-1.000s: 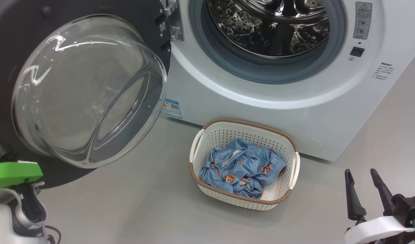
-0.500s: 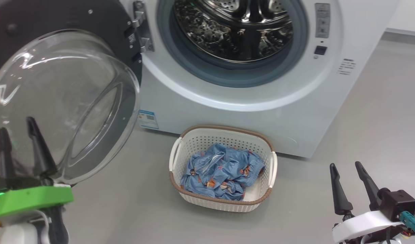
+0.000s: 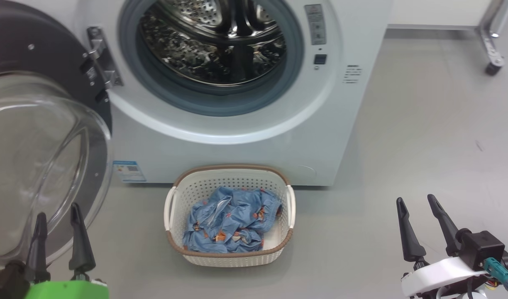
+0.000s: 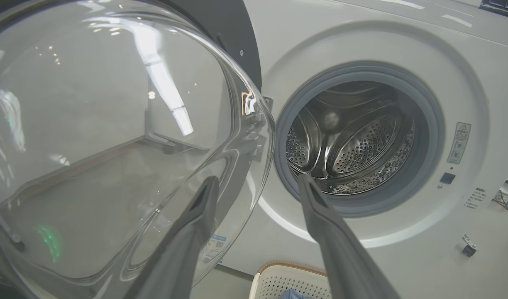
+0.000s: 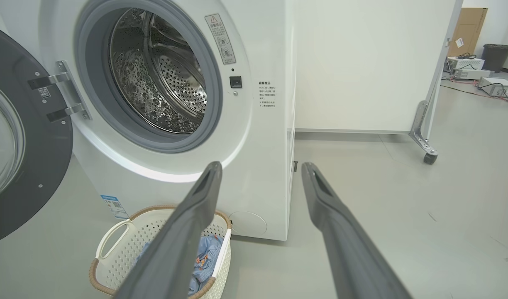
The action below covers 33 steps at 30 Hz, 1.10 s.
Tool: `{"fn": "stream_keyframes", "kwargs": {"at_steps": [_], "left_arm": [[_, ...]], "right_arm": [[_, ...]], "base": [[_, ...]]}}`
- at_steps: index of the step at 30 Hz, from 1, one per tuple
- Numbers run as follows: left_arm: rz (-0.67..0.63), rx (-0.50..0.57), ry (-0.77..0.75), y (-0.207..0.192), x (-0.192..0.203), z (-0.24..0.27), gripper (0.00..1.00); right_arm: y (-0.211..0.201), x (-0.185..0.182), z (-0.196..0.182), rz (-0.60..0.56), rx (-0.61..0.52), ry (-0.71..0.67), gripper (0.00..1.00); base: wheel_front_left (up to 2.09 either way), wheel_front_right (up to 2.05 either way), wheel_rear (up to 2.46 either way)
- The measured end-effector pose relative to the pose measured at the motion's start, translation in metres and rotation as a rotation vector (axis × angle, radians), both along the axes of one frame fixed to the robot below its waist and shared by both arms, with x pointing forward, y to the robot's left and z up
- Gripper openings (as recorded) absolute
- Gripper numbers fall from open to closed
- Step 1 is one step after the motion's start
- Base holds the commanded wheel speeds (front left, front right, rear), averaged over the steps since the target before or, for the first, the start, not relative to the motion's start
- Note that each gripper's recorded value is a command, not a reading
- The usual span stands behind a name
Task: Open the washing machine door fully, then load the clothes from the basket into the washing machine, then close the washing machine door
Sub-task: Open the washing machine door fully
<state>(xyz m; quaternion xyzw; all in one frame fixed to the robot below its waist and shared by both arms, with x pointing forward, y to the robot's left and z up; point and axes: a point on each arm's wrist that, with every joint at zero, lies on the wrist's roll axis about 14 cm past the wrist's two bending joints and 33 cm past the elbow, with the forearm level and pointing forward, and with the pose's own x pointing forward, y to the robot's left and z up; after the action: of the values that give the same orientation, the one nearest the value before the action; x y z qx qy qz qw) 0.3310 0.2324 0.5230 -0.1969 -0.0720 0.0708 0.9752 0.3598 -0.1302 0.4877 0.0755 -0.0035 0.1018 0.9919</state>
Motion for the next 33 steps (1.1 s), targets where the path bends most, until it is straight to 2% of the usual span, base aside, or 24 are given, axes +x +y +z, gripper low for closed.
{"fn": "stream_keyframes", "kwargs": {"at_steps": [12, 33], "left_arm": [[-0.126, -0.006, 0.089, -0.039, 0.007, -0.029, 1.0], [-0.156, 0.006, 0.133, -0.046, -0.003, -0.044, 1.0]], "right_arm": [[-0.046, -0.02, 0.006, -0.148, -0.005, -0.018, 1.0], [-0.059, -0.03, 0.007, -0.19, -0.006, -0.021, 1.0]], "base": [[0.0, 0.0, 0.0], [0.0, 0.0, 0.0]]}}
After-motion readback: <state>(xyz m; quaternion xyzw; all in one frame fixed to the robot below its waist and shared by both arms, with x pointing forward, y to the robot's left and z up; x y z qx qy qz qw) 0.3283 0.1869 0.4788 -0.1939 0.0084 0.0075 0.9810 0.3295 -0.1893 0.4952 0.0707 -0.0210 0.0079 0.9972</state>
